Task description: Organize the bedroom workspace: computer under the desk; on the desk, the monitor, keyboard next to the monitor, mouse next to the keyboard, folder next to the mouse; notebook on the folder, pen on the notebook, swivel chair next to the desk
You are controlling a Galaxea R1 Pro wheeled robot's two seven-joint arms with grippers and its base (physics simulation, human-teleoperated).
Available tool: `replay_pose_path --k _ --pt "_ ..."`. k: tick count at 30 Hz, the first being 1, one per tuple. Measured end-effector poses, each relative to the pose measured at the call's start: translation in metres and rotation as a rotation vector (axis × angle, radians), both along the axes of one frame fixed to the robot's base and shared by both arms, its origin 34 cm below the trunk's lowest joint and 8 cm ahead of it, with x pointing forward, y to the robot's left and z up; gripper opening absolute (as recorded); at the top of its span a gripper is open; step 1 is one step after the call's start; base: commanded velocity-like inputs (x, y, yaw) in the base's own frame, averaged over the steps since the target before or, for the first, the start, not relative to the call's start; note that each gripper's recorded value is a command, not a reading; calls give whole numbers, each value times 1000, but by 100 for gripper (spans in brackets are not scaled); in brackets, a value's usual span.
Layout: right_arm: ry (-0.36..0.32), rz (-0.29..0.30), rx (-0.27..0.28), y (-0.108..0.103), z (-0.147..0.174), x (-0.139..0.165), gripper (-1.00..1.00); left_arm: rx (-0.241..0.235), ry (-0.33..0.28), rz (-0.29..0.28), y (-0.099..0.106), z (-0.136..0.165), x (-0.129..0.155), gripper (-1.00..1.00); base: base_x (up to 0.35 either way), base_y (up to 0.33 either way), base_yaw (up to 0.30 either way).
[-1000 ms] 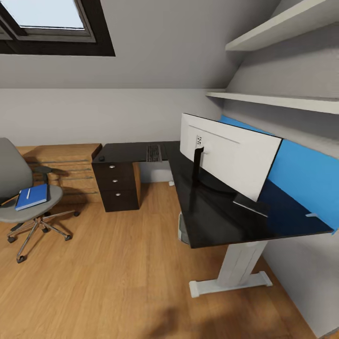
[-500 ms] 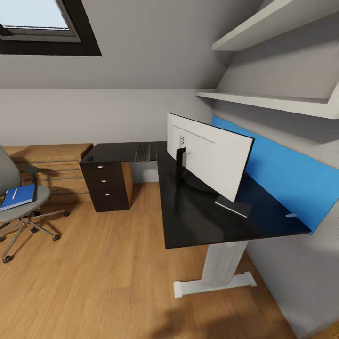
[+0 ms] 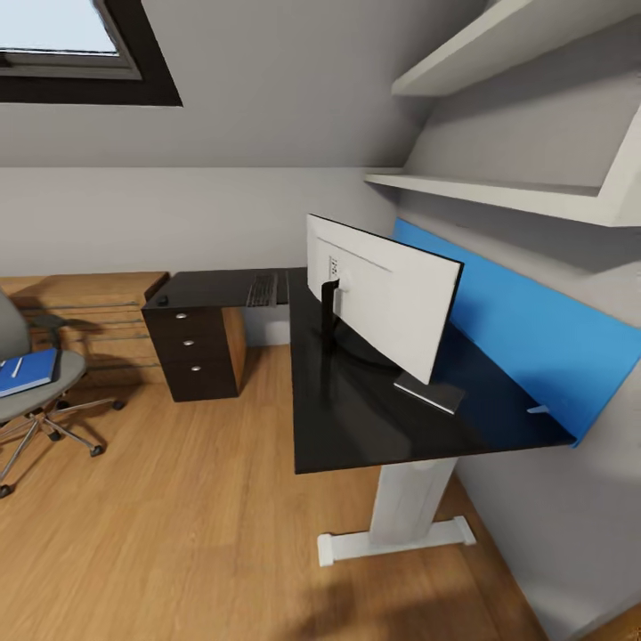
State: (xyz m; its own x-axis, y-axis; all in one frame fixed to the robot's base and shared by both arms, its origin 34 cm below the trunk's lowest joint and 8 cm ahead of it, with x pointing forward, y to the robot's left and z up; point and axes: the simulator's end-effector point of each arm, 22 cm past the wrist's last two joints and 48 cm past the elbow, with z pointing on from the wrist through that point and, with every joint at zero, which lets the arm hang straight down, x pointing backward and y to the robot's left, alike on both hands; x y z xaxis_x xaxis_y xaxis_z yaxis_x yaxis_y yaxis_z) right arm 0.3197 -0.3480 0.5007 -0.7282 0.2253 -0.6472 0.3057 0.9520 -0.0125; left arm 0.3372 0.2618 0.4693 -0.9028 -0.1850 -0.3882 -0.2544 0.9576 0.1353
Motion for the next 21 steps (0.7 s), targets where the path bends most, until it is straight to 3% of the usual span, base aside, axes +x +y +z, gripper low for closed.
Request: replay_pose_path --k 16,21 --pt "0 0 2 1 0 0 100 1 1 2 1 0 0 100 0 -295 152" --pt "1 -1 1 1 1 0 100 2 -3 2 1 2 1 100 0 -55 10"
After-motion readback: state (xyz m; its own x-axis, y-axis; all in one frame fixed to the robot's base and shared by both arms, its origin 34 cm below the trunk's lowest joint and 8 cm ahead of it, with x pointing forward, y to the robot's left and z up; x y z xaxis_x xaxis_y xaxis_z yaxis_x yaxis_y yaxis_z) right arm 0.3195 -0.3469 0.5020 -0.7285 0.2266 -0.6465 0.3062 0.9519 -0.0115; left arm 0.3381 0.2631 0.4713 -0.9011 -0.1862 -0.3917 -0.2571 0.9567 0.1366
